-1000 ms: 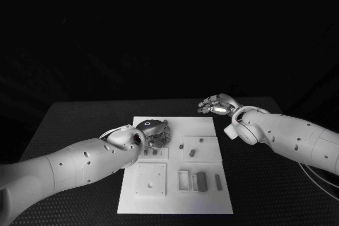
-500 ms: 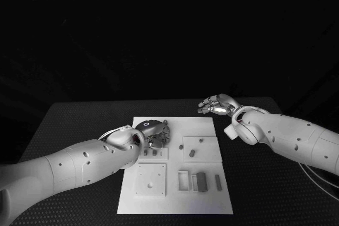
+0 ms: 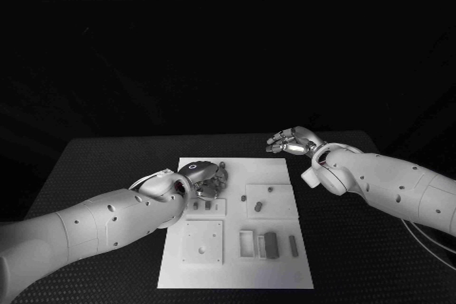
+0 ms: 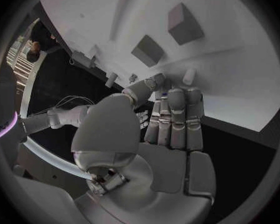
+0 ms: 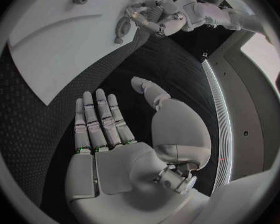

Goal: Assemble the parts on the task board

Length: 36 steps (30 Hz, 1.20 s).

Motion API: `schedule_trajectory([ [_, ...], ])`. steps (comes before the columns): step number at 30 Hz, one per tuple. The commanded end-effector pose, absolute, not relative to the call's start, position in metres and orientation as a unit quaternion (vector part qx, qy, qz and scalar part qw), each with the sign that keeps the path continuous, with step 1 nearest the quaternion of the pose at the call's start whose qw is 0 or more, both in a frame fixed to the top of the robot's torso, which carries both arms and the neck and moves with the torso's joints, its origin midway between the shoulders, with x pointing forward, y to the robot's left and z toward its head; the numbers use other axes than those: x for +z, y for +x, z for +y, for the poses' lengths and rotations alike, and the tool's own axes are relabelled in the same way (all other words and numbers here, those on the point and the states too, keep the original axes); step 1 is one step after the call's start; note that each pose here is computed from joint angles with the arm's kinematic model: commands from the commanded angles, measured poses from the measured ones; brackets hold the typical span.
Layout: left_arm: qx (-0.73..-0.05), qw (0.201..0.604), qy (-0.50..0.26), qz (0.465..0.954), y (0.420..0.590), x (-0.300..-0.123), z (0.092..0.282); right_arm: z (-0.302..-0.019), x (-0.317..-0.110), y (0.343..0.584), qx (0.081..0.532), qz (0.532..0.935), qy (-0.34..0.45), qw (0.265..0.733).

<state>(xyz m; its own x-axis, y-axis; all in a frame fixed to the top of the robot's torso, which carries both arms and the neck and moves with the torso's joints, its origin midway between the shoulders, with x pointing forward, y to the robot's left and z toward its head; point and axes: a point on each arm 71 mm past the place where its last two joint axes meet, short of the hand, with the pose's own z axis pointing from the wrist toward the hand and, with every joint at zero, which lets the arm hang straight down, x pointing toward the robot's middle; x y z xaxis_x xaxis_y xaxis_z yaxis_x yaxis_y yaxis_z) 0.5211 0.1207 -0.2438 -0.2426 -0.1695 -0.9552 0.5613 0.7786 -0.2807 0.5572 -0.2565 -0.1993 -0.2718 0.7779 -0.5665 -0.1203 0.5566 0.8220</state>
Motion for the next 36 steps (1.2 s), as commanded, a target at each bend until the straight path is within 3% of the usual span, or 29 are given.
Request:
schedule_trajectory([
  [1, -0.332, 0.608, 0.111, 0.713, 0.520, -0.236, 0.117, -0.257, -0.199, 0.557, 0.408, 0.685, 0.237, 0.556],
  [12, -0.363, 0.602, 0.115, 0.701, 0.512, -0.222, 0.101, -0.257, -0.199, 0.558, 0.407, 0.685, 0.237, 0.555],
  [21, -0.357, 0.573, 0.144, 0.724, 0.507, -0.226, 0.083, -0.256, -0.199, 0.558, 0.407, 0.686, 0.237, 0.554],
  [36, -0.334, 0.570, 0.162, 0.733, 0.511, -0.234, 0.068, -0.253, -0.199, 0.558, 0.409, 0.686, 0.236, 0.554],
])
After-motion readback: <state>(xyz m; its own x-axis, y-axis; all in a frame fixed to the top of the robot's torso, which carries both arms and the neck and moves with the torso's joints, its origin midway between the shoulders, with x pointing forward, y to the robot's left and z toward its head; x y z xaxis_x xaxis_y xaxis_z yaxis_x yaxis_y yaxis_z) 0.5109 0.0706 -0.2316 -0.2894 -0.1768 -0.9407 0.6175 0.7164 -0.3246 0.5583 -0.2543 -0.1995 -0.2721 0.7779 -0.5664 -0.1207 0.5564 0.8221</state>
